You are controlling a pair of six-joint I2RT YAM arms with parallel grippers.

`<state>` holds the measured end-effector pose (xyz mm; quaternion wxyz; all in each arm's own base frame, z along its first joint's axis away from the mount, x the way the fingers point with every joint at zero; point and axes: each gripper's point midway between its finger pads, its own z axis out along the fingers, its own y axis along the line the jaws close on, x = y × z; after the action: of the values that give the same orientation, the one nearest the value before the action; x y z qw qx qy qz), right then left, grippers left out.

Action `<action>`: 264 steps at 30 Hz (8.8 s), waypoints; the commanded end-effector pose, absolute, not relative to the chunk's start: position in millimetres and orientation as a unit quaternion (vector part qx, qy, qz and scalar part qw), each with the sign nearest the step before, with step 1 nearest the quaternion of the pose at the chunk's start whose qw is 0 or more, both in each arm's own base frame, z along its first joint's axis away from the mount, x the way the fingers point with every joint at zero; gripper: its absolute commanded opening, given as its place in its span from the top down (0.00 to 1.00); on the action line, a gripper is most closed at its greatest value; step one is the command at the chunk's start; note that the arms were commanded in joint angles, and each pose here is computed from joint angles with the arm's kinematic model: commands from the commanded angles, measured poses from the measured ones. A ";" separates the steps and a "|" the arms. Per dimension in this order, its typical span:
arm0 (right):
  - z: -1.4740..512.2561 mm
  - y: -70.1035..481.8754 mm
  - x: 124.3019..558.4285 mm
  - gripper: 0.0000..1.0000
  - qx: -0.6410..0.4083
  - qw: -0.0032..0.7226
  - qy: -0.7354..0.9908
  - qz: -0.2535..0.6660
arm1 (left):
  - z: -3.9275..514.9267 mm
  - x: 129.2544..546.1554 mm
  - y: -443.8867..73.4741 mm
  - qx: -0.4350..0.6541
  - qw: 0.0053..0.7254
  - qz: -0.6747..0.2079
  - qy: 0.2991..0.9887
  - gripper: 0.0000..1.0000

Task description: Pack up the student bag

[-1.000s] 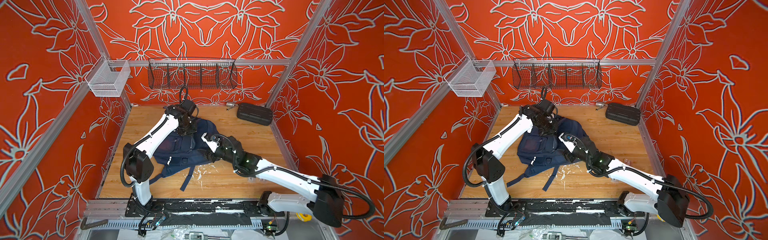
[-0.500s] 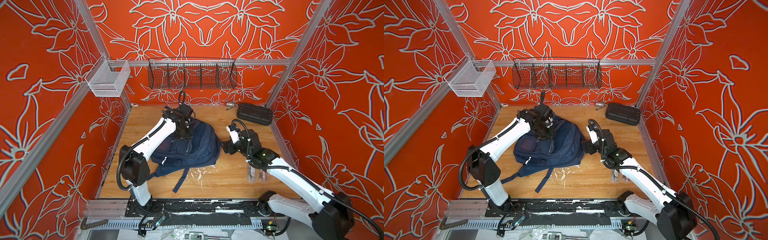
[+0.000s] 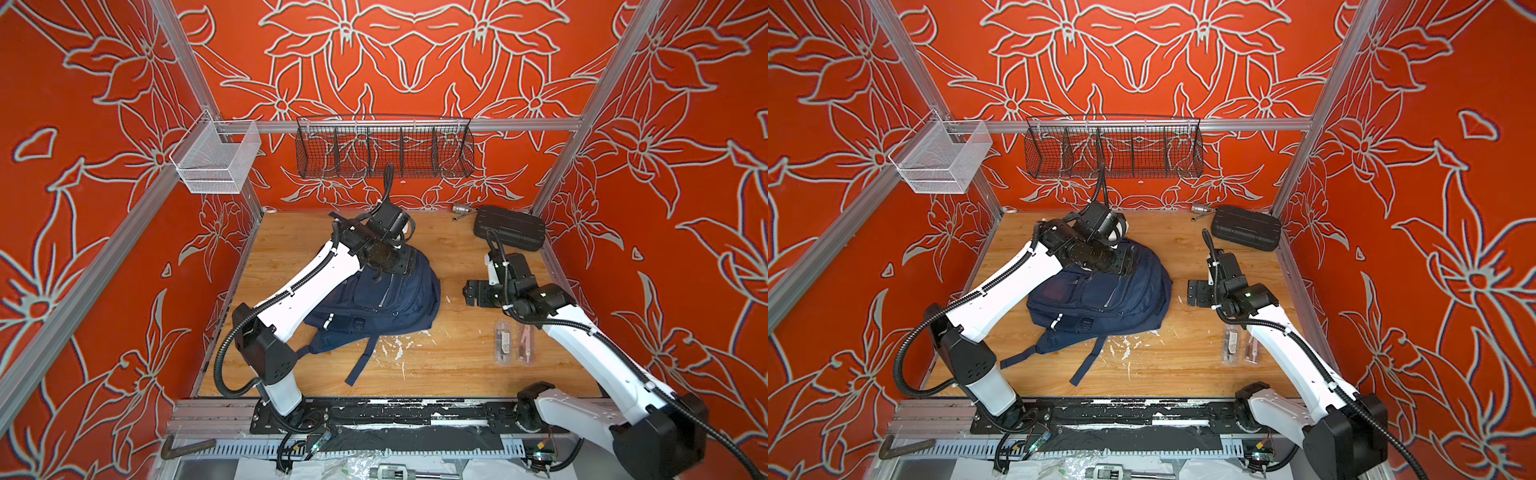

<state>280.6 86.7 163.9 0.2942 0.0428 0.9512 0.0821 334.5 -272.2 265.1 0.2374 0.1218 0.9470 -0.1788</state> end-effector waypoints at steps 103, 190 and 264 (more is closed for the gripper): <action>201.0 332.6 351.3 0.68 0.129 0.193 0.882 0.411 | 267.9 329.2 -224.0 0.068 0.300 -0.151 0.940 1.00; 30.1 -53.3 211.2 0.03 0.481 0.070 0.874 -0.002 | 208.8 363.2 -236.1 0.093 0.237 -0.161 0.953 1.00; 163.8 298.2 333.5 0.26 0.095 0.166 0.900 0.392 | 241.6 344.3 -231.3 0.056 0.257 -0.208 0.942 1.00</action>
<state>324.9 300.0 153.8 0.1470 0.0973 0.8969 0.4055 338.0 -231.9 219.4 0.2234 0.0643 0.9540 -0.1895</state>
